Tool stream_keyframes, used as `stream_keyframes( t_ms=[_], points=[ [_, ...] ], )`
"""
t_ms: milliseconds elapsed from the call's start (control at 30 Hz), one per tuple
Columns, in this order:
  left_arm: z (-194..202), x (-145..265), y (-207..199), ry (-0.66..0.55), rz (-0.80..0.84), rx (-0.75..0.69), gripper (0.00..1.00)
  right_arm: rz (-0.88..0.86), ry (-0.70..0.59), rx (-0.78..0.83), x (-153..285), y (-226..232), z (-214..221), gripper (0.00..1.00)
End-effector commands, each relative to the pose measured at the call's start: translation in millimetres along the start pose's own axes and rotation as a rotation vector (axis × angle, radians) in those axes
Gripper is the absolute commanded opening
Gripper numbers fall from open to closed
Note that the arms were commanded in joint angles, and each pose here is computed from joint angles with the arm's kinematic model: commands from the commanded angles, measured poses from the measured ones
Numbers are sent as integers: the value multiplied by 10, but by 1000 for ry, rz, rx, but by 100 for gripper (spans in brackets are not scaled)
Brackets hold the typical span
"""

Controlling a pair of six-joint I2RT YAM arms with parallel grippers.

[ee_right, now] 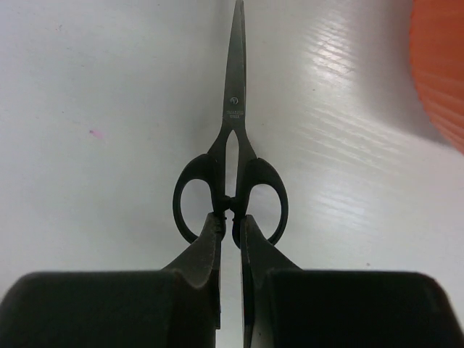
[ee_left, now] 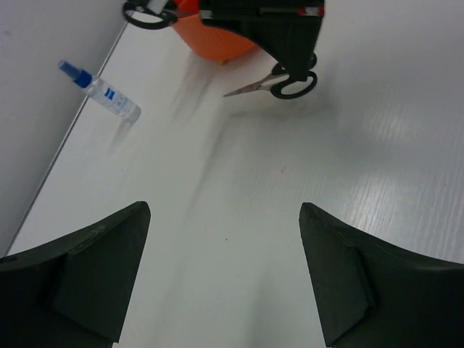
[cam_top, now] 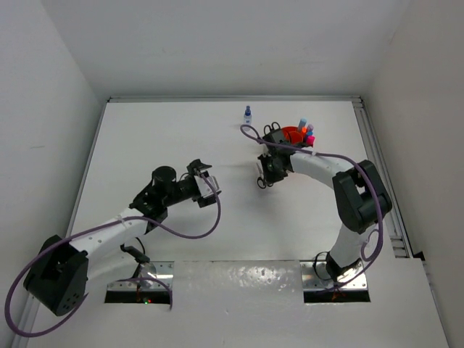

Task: Sort the stationery into containers
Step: Pick up the stationery from the center of the board, then place the scissors in the storage box.

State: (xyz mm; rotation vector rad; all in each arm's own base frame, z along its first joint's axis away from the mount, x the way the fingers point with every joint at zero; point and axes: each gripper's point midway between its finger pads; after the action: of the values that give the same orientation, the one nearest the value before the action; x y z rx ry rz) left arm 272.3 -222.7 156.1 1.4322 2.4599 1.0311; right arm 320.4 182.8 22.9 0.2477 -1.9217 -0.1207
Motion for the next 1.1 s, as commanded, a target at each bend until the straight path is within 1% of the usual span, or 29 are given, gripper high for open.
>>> stream_keyframes(
  t_ms=[0, 33, 67, 100, 133, 167, 200, 233, 300, 333, 400, 467, 533, 567, 700, 967, 1067],
  points=[
    [-61, -78, -184, -90, 133, -271, 83, -54, -3, -50, 28, 182, 43, 0],
    [-35, -89, -274, -94, 171, -301, 86, -69, -4, -59, 33, 224, 42, 0],
    [-69, -107, -318, -122, 197, -381, 88, -80, -4, -65, 41, 263, 41, 0],
    [-64, -129, -426, -139, 237, -412, 91, -99, -8, -73, 69, 351, 43, 0],
    [-42, -135, -499, -150, 262, -442, 92, -116, -15, -83, 94, 406, 22, 0],
    [-56, -149, -532, -169, 273, -504, 92, -144, -19, -89, 130, 491, -6, 0],
    [-49, -182, -612, -175, 291, -521, 92, -165, -21, -109, 169, 583, -4, 0],
    [-49, -213, -596, -170, 279, -556, 92, -188, -31, -114, 209, 656, -40, 0],
    [-65, -264, -659, -178, 298, -578, 89, -233, -41, -131, 290, 826, -51, 0],
    [-83, -281, -647, -182, 297, -602, 78, -253, -55, -132, 321, 896, -81, 0],
    [-106, -311, -692, -193, 313, -620, 61, -276, -61, -132, 370, 1032, -73, 0],
    [-83, -344, -696, -177, 316, -624, 52, -300, -72, -129, 412, 1138, -118, 0],
    [-67, -366, -679, -166, 314, -637, 52, -318, -69, -117, 439, 1249, -109, 0],
    [-43, -369, -684, -158, 316, -641, 55, -332, -76, -105, 480, 1332, -131, 0],
    [10, -373, -682, -142, 316, -671, 58, -359, -80, -88, 534, 1481, -137, 0],
    [49, -387, -566, -94, 269, -664, 58, -369, -66, -43, 609, 1612, -93, 0],
    [66, -377, -524, -72, 252, -658, 56, -368, -57, -36, 619, 1609, -51, 0]
  ],
)
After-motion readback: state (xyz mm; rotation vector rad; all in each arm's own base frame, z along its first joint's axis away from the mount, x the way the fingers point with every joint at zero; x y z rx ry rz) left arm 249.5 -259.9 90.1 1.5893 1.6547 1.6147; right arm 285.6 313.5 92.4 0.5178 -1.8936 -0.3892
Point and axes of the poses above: each gripper's point midway between its finger pads, its own x axis back along the fingers, its own y axis along the line the jaws close on, z = x × y, and after that the axes turned 13 degrees about -x, right-handed
